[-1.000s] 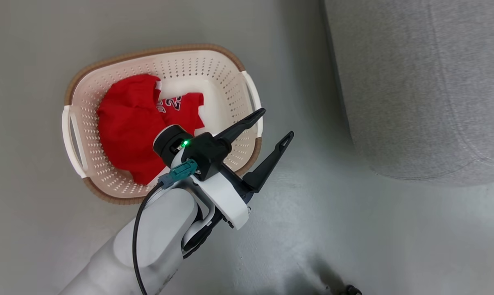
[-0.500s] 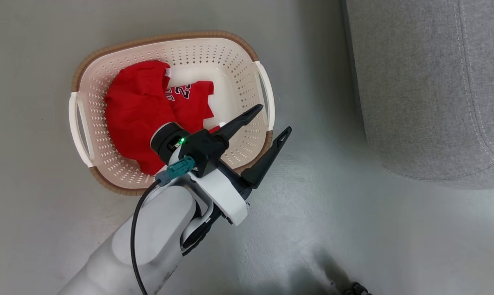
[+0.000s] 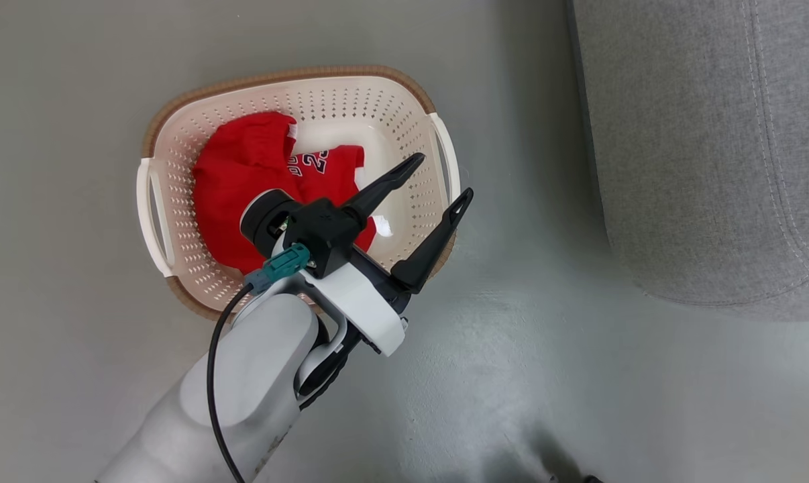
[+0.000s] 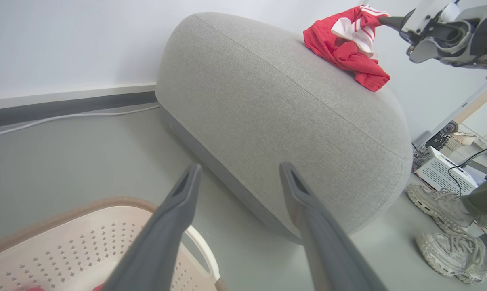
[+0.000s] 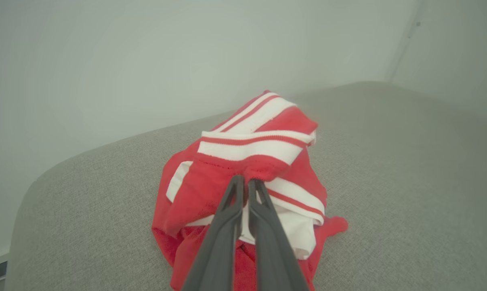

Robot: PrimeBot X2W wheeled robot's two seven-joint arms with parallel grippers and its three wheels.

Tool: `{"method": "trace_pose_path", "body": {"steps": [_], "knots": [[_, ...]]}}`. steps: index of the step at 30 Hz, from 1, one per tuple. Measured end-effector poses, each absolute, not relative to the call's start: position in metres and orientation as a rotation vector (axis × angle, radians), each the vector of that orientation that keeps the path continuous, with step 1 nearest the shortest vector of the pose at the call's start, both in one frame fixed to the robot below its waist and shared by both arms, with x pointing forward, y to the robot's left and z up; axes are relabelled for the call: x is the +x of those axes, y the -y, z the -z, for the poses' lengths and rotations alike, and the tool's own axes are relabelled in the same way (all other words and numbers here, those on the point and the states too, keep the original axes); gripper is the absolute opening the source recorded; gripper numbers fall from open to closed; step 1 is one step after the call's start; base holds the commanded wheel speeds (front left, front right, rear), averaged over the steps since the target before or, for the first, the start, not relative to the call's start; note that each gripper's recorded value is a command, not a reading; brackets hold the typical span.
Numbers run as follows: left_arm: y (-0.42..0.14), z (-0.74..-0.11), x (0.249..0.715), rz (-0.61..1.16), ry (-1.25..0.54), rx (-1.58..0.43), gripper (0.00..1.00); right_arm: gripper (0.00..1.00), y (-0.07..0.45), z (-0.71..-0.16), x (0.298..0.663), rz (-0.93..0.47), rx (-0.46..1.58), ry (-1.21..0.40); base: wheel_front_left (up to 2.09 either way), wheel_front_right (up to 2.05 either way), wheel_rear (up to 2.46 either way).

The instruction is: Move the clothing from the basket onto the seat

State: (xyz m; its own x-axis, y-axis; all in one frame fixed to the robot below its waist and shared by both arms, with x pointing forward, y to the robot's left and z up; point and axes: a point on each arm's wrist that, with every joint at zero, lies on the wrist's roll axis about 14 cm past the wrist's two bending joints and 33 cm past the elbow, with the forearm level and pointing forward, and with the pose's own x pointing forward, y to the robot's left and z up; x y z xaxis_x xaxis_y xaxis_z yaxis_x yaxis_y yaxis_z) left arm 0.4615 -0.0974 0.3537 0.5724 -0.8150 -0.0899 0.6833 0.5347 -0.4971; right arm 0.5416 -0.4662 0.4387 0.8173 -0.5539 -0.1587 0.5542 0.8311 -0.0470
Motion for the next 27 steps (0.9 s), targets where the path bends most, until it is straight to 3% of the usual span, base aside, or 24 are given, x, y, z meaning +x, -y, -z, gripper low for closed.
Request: {"method": "trace_pose_path", "body": {"steps": [17,27], "knots": [[0.075,-0.416,0.473,0.818,-0.198,-0.419,1.0,1.0,0.415,-0.464,0.524,0.424,0.013,-0.099,0.0,0.0,0.0],[0.022,-0.455,0.473,0.649,-0.105,-0.374,1.0,1.0,0.354,-0.508,0.527,0.24,0.051,0.015,0.0,0.0,0.0]]}}
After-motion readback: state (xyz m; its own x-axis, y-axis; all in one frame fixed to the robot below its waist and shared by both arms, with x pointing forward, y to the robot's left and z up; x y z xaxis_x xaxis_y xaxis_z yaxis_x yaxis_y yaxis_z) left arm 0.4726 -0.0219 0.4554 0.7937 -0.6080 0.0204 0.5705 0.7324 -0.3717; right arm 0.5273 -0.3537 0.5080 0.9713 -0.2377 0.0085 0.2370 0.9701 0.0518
